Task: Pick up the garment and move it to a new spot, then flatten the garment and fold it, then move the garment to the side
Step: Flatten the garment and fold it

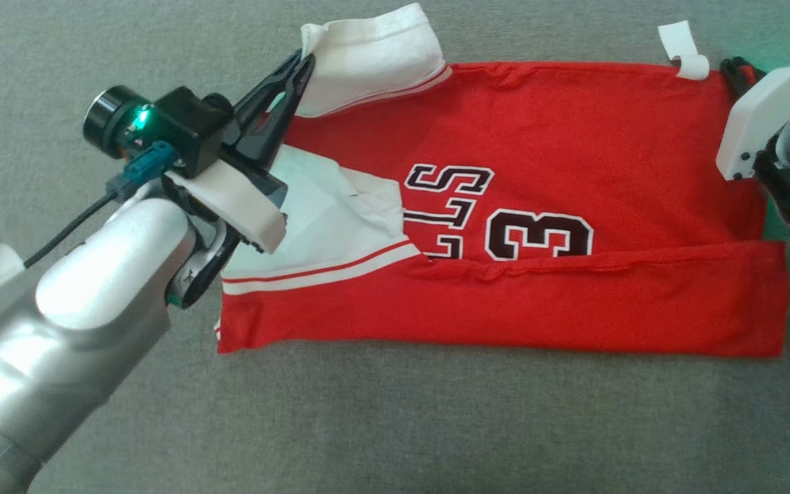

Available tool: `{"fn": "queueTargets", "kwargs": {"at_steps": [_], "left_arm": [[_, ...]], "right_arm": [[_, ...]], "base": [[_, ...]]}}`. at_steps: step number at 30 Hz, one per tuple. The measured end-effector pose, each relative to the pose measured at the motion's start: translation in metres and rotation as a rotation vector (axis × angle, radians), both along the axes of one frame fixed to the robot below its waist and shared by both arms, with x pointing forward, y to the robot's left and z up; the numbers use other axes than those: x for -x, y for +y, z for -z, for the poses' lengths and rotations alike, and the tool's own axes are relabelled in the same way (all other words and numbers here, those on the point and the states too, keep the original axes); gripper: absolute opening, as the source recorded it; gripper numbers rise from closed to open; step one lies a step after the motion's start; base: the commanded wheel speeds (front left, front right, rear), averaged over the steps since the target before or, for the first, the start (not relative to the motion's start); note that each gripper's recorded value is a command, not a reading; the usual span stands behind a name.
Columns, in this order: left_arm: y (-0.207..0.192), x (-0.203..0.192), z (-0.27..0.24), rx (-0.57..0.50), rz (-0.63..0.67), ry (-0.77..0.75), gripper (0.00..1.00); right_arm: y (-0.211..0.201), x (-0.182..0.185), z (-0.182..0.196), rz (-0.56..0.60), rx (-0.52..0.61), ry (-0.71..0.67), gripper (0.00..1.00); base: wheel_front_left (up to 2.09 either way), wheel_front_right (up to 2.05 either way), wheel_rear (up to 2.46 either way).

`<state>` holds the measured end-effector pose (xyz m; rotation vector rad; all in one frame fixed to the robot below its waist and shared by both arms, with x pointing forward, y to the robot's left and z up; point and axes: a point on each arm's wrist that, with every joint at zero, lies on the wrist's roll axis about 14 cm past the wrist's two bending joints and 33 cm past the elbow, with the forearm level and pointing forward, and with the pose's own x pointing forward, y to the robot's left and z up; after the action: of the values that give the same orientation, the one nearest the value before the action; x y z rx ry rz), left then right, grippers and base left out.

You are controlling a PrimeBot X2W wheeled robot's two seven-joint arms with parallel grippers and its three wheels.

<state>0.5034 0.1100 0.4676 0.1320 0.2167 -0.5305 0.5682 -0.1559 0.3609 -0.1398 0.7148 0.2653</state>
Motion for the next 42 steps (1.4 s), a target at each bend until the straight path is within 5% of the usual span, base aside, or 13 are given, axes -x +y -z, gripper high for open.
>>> {"fn": "queueTargets", "kwargs": {"at_steps": [22, 42], "left_arm": [[0.029, -0.082, -0.08, -0.003, -0.134, -0.249, 0.0], [0.033, -0.014, -0.033, -0.046, -0.07, -0.114, 0.0]], "right_arm": [[-0.012, -0.041, -0.138, 0.124, -0.319, -0.5, 0.0], [-0.007, 0.01, -0.103, 0.109, -0.352, -0.306, 0.0]], "base": [[0.0, 0.0, 0.0], [0.0, 0.0, 0.0]]}}
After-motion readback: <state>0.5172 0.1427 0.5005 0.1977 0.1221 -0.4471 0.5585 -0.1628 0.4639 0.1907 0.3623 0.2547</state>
